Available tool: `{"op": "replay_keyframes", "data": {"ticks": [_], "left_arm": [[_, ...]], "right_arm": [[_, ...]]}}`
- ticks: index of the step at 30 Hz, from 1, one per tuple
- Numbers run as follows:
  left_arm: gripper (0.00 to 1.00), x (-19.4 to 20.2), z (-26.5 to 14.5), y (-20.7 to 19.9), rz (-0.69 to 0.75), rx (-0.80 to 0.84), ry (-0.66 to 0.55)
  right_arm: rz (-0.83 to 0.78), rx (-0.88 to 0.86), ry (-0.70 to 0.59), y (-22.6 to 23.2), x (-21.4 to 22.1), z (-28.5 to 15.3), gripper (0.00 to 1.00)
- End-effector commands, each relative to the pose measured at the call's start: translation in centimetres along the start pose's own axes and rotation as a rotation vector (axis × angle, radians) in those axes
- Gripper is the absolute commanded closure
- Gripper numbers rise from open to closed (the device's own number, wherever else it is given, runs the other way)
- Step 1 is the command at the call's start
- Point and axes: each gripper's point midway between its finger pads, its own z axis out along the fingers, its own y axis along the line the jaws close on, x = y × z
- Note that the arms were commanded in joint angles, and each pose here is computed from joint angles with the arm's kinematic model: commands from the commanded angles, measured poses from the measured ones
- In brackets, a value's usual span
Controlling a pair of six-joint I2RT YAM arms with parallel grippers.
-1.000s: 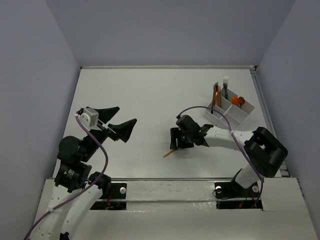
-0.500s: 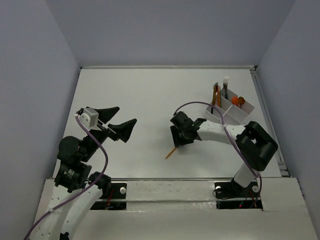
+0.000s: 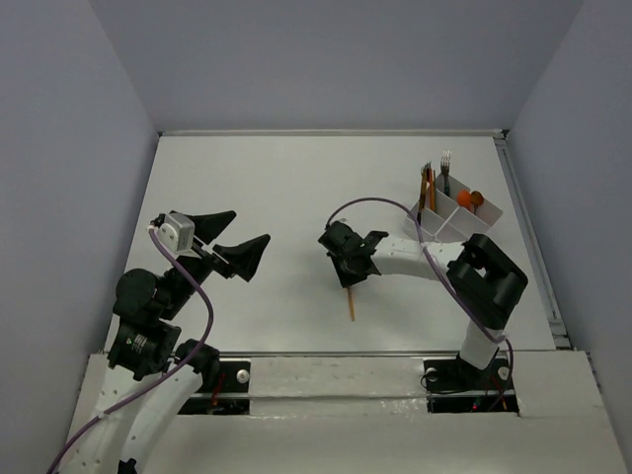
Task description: Sort the eating utensils into containers
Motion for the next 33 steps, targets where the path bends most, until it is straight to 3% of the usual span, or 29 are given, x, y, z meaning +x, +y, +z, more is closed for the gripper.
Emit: {"op": "replay_keyframes", "data": {"ticks": [1,8,12,16,19,26,31,33], "left_arm": [[0.01,-1.5,-0.1,-0.7,0.013,0.028,-0.060],[0.01,-1.5,-0.1,-0.7,0.013,0.028,-0.059],[0.01,-1.5,-0.1,-0.6,0.014,0.025,-0.060],[0.01,-1.6,-0.1,-0.7,0.015,0.025,-0.061],[0.01,-1.6,-0.2,-0.6,0.015,0.024,-0.063],[0.01,-1.6,-0.2,-0.6,0.016,0.021,-0.064],[0.01,-1.6,-0.2,-0.6,0.016,0.022,-0.064],[0.01,-1.6,-0.2,-0.6,0.016,0.022,-0.062]], "right_arm": [[-0.048,-0.008,0.055,1.1,1.8,0.6,0.80],[-0.080,0.007,0.084,0.5,3.1,0.4,0.83],[-0.084,0.025,0.102,-0.2,4.0,0.3,0.66],[-0.086,0.026,0.124,-0.4,4.7,0.0,0.65],[-0.095,0.020,0.132,-0.3,4.8,-0.1,0.71],[-0.120,0.056,0.155,-0.9,4.9,-0.1,1.00],[-0.087,0.079,0.035,-1.3,2.4,-1.7,1.00],[-0.041,0.063,-0.111,-1.1,-0.7,-3.7,1.00]]}}
